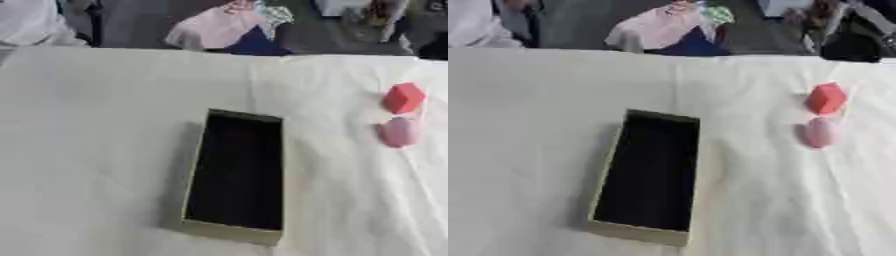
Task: Pick up objects on the table and place them in the box.
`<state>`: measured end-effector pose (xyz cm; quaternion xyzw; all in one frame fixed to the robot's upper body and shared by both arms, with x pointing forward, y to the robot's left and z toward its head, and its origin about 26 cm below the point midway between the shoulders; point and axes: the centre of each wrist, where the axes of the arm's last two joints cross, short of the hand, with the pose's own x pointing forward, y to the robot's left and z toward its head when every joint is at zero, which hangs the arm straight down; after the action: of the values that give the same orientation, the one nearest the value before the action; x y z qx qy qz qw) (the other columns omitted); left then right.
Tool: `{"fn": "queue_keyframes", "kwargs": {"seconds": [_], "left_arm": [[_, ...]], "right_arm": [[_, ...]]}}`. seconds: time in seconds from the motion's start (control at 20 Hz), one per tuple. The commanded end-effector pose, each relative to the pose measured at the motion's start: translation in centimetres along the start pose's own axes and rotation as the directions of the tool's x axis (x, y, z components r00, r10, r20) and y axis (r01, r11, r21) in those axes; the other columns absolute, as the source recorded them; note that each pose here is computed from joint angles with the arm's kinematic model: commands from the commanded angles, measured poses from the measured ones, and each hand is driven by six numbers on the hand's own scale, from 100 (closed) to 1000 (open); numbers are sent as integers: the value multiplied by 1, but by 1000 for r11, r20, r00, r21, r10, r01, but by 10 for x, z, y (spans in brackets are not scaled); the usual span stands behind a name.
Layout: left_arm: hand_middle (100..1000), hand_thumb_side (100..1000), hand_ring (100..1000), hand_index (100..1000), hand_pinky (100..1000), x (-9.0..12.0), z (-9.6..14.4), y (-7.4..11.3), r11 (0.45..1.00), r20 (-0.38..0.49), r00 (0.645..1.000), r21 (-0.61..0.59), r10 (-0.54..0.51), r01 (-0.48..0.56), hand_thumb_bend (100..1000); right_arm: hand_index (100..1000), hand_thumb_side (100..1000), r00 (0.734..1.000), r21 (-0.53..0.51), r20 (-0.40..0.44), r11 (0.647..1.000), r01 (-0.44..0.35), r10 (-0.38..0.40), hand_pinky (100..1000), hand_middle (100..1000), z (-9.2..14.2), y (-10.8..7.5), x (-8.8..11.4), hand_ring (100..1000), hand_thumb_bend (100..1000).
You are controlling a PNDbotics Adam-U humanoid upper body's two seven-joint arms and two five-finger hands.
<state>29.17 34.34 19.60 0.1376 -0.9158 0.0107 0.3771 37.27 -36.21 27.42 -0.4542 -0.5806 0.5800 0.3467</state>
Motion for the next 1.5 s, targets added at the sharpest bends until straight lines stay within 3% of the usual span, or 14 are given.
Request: {"fn": "queue_keyframes", "kwargs": {"seconds": [0.05,0.35,0.4,0.45,1.0,1.2,1.5], "left_arm": [[797,1000,827,943,770,9,-7,5,1000,36,999,-11,-27,27,338],[796,1000,827,943,769,9,-6,6,999,32,999,-10,-33,33,335],[796,1000,827,943,768,9,-6,6,999,31,999,-11,-33,34,334],[796,1000,827,943,768,8,-5,6,999,30,999,-11,-34,35,333],[793,1000,826,943,766,7,-4,6,999,22,999,-12,-37,37,327],[793,1000,826,942,765,7,-4,5,999,22,999,-13,-34,35,326],[793,1000,826,942,764,7,-4,4,999,22,999,-15,-32,32,323]], "right_arm": [[953,423,995,59,-7,994,-96,96,885,880,8,-12,-13,911,125],[957,336,989,196,12,970,-147,147,895,893,23,-10,-33,913,172],[954,288,989,213,13,966,-145,146,895,893,25,-10,-35,913,206],[952,319,990,229,11,963,-140,141,896,894,26,-10,-36,914,183],[969,246,995,397,-71,917,-35,69,896,896,37,-11,-50,911,245],[970,316,995,421,-89,907,8,32,896,894,38,-8,-54,911,262],[983,347,996,456,-86,890,9,34,890,874,39,4,-55,901,307]]}}
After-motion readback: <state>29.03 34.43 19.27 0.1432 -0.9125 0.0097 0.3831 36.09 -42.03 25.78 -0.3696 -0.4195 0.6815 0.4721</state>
